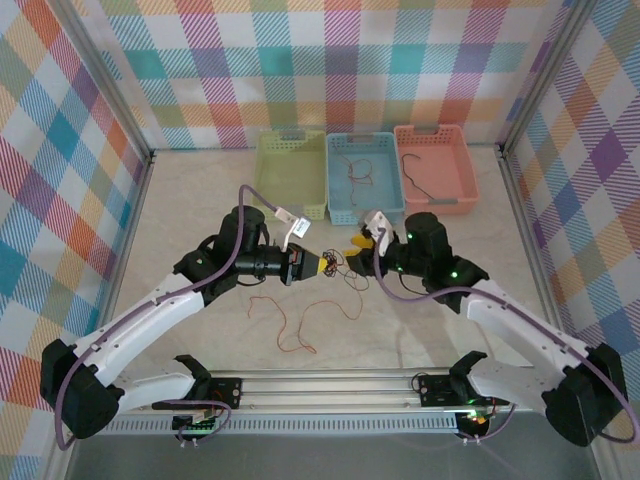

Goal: Untangle the cables

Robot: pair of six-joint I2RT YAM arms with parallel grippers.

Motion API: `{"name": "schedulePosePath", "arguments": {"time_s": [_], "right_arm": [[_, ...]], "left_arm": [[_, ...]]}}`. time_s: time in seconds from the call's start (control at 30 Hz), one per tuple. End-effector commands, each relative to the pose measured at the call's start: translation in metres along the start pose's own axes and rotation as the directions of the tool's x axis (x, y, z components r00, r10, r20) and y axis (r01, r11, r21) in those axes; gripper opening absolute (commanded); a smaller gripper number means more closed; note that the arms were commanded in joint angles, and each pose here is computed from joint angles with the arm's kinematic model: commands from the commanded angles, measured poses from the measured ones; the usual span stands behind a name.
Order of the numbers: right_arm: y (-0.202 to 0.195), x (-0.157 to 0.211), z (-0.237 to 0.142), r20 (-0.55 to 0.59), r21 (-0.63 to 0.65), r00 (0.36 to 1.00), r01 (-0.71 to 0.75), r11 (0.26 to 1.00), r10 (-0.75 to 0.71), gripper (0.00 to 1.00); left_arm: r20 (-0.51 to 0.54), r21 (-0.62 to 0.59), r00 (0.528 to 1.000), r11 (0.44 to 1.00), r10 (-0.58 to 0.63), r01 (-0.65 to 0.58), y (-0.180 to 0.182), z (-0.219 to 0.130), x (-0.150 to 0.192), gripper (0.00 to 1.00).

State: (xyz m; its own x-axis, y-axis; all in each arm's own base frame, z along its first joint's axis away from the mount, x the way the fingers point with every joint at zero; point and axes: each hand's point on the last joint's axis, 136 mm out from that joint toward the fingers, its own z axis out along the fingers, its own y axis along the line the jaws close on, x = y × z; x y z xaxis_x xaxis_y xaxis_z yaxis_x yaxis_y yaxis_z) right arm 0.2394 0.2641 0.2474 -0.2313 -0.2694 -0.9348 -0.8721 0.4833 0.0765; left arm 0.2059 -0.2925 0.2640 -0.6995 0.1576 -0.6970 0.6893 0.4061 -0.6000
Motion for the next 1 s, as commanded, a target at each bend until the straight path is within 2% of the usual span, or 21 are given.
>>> {"name": "schedulePosePath", "arguments": {"time_s": [0.0, 0.1, 0.27, 0.33, 0.37, 0.4, 0.47, 0.57, 0.63, 0.77, 0.87, 0.97], "right_arm": [[0.017, -0.012, -0.012, 0.083, -0.065, 0.995, 0.06, 0.996, -0.055, 0.39], [0.027, -0.011, -0.018, 0.108, -0.102, 0.992, 0.079, 0.992, -0.068, 0.26], [0.046, -0.007, -0.011, 0.104, -0.238, 0.993, 0.085, 0.968, -0.061, 0.24], [0.041, -0.004, -0.003, 0.08, -0.231, 0.996, 0.064, 0.971, -0.047, 0.25], [0.039, -0.001, 0.0, 0.067, -0.229, 0.997, 0.06, 0.971, -0.046, 0.29], [0.038, 0.002, 0.003, 0.055, -0.236, 0.998, 0.055, 0.97, -0.044, 0.38], [0.042, 0.006, 0.006, 0.049, -0.262, 0.998, 0.058, 0.963, -0.046, 0.44], [0.036, 0.013, 0.012, 0.039, -0.239, 0.998, 0.064, 0.969, -0.056, 0.44], [0.032, 0.017, 0.014, 0.031, -0.216, 0.997, 0.074, 0.973, -0.069, 0.39], [0.04, 0.022, 0.014, 0.039, -0.271, 0.996, 0.088, 0.959, -0.08, 0.35], [0.046, 0.023, 0.013, 0.049, -0.303, 0.995, 0.102, 0.947, -0.092, 0.46], [0.043, 0.026, 0.014, 0.07, -0.283, 0.991, 0.128, 0.95, -0.112, 0.46]], "left_arm": [[-0.003, 0.016, 1.0, 1.0, 0.021, -0.021, -0.006, -0.003, 0.005, 0.0], [0.002, 0.024, 1.0, 0.999, 0.024, -0.024, -0.008, -0.004, 0.005, 0.0], [0.002, 0.027, 1.0, 0.999, 0.024, -0.024, -0.009, -0.005, 0.006, 0.0], [0.003, 0.026, 1.0, 0.999, 0.022, -0.022, -0.008, -0.006, 0.007, 0.0], [0.007, 0.026, 1.0, 0.999, 0.024, -0.024, -0.009, -0.007, 0.006, 0.0], [0.009, 0.027, 1.0, 0.999, 0.026, -0.026, -0.01, -0.008, 0.007, 0.0], [0.014, 0.029, 0.999, 0.999, 0.029, -0.029, -0.012, -0.01, 0.006, 0.0], [0.02, 0.036, 0.999, 0.999, 0.03, -0.03, -0.014, -0.012, 0.006, 0.0], [0.031, 0.037, 0.999, 0.999, 0.033, -0.034, -0.017, -0.015, 0.004, 0.0], [0.043, 0.049, 0.998, 0.998, 0.033, -0.036, -0.022, -0.019, 0.003, 0.0], [0.053, 0.057, 0.998, 0.998, 0.037, -0.04, -0.026, -0.024, 0.002, 0.0], [0.06, 0.073, 0.997, 0.996, 0.041, -0.045, -0.032, -0.027, 0.001, 0.0]]}}
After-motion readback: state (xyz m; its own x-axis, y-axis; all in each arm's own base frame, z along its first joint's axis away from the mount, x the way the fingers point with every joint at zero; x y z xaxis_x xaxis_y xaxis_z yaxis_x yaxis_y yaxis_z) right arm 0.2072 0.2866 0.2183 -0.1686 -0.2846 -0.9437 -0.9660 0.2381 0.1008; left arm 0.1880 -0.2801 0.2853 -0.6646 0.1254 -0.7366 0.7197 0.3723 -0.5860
